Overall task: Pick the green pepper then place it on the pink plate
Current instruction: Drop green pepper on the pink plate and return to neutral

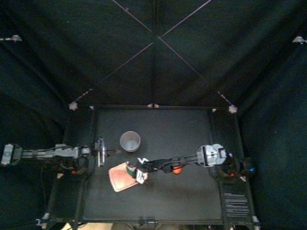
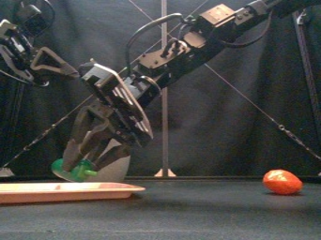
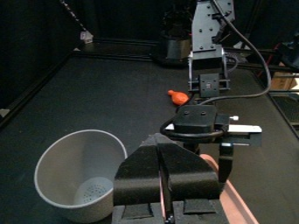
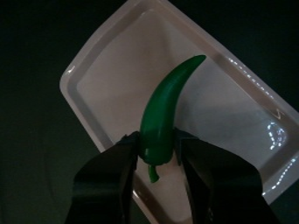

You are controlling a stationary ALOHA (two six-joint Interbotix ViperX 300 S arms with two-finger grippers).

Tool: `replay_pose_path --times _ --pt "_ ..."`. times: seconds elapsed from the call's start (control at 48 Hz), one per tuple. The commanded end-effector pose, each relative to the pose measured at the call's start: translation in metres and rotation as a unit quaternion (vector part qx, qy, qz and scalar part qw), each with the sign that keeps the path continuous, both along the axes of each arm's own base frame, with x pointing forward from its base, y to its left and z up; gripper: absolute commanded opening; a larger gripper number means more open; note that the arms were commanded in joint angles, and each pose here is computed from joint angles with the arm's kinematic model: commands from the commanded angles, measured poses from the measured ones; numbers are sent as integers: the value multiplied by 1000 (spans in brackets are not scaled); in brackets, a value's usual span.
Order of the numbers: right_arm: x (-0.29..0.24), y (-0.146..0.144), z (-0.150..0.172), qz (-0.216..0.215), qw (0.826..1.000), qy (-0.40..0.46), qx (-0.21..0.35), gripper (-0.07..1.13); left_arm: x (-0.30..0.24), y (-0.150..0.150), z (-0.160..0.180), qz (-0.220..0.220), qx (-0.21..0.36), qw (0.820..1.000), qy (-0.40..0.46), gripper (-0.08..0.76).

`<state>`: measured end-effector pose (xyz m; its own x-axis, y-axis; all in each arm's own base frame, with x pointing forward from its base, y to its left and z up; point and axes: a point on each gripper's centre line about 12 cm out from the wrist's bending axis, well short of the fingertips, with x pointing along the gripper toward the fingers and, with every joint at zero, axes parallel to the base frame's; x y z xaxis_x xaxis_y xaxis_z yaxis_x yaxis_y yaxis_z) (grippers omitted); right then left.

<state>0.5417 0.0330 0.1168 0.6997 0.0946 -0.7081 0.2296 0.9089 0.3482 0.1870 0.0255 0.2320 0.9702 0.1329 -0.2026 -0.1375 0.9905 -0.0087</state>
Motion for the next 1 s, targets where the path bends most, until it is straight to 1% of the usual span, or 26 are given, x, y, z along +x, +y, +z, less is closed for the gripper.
replay_pose_path --times 0.021,0.125,0.208,0.292,0.396,0.583,0.75,0.833,1.0 --pt "8 3 25 8 999 -30 -8 759 2 1 5 1 1 1000 -8 90" --pt "9 4 25 9 999 -31 -9 905 1 1 4 1 1 1000 -7 90" --pt "9 3 29 8 999 -34 -8 970 2 1 4 1 1 1000 -8 90" --pt "6 2 39 9 999 -43 -12 970 1 1 4 2 1 1000 -8 90" --pt "-5 -1 65 14 998 -62 -24 968 2 1 4 1 1 1000 -8 90" --pt "-38 -14 110 27 989 -123 -78 968 1 0 3 1 2 1000 -6 90" --pt "-72 -34 128 20 978 -175 -111 968 1 1 4 1 1 1000 -7 90" --pt "-92 -49 131 13 972 -195 -131 968 1 1 4 1 1 1000 -7 90" --pt "-126 -64 129 30 960 -213 -180 968 1 1 3 1 2 1000 -6 90"
